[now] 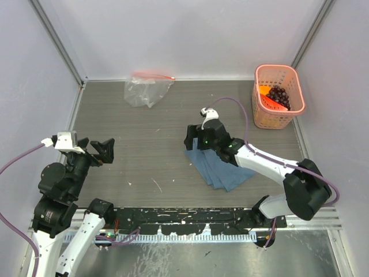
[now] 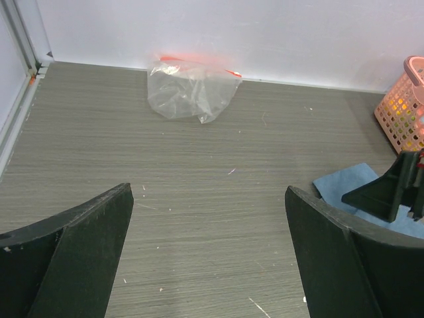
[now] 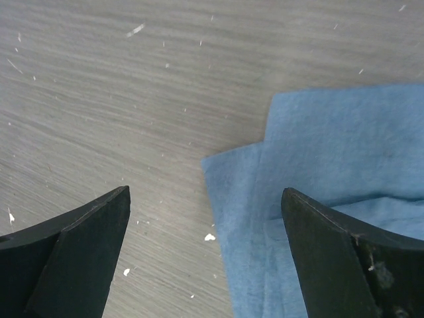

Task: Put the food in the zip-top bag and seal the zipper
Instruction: Move the distractor to the center of the board.

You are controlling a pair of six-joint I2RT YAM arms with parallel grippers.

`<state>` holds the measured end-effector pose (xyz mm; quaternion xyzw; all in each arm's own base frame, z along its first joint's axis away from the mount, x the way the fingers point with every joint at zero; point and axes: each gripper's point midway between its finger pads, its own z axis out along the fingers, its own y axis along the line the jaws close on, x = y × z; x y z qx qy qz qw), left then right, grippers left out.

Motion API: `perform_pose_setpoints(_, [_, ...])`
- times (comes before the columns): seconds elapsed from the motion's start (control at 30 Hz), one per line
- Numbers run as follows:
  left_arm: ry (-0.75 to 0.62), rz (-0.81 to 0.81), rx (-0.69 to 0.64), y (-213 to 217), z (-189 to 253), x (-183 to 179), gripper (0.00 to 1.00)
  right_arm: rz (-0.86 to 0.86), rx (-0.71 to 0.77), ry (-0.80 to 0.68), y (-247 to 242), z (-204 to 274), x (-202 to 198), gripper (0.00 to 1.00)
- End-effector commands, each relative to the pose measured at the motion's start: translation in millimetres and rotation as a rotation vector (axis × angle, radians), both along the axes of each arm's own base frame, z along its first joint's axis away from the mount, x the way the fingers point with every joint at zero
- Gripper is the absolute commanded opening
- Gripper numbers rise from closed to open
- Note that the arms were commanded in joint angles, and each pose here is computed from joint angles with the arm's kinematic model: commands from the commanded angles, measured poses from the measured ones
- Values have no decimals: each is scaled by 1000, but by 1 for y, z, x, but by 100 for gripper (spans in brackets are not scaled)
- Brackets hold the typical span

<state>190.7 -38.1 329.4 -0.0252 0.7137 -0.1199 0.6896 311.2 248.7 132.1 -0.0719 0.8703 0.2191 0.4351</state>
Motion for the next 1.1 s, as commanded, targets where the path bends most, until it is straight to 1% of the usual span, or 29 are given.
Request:
perform_pose_setpoints(0.0, [-35,14,10,3,10,3,98,-51,23,56,14,-6,0,100])
perform_pose_setpoints(0.2, [-33,14,9,2,10,3,98,-68,-42,191,14,-54,-15,100])
perform_pose_setpoints(0.37, [-32,13,8,2,10,3,98,-169,-118,221,-7,-77,-14,100])
perform_pose_setpoints(0.57, [-35,13,5,2,10,3,98,-290,-134,344,-44,-109,-24,100])
perform_pose_setpoints(0.73, [-36,13,4,2,10,3,98,-410,-106,374,-85,-113,-31,100])
perform_pose_setpoints(0.87, [-36,13,5,2,10,3,98,-531,-89,379,-129,-109,-31,100])
perform_pose_setpoints(1.07, [-36,14,5,3,10,3,98,-717,-56,356,-189,-98,-33,100])
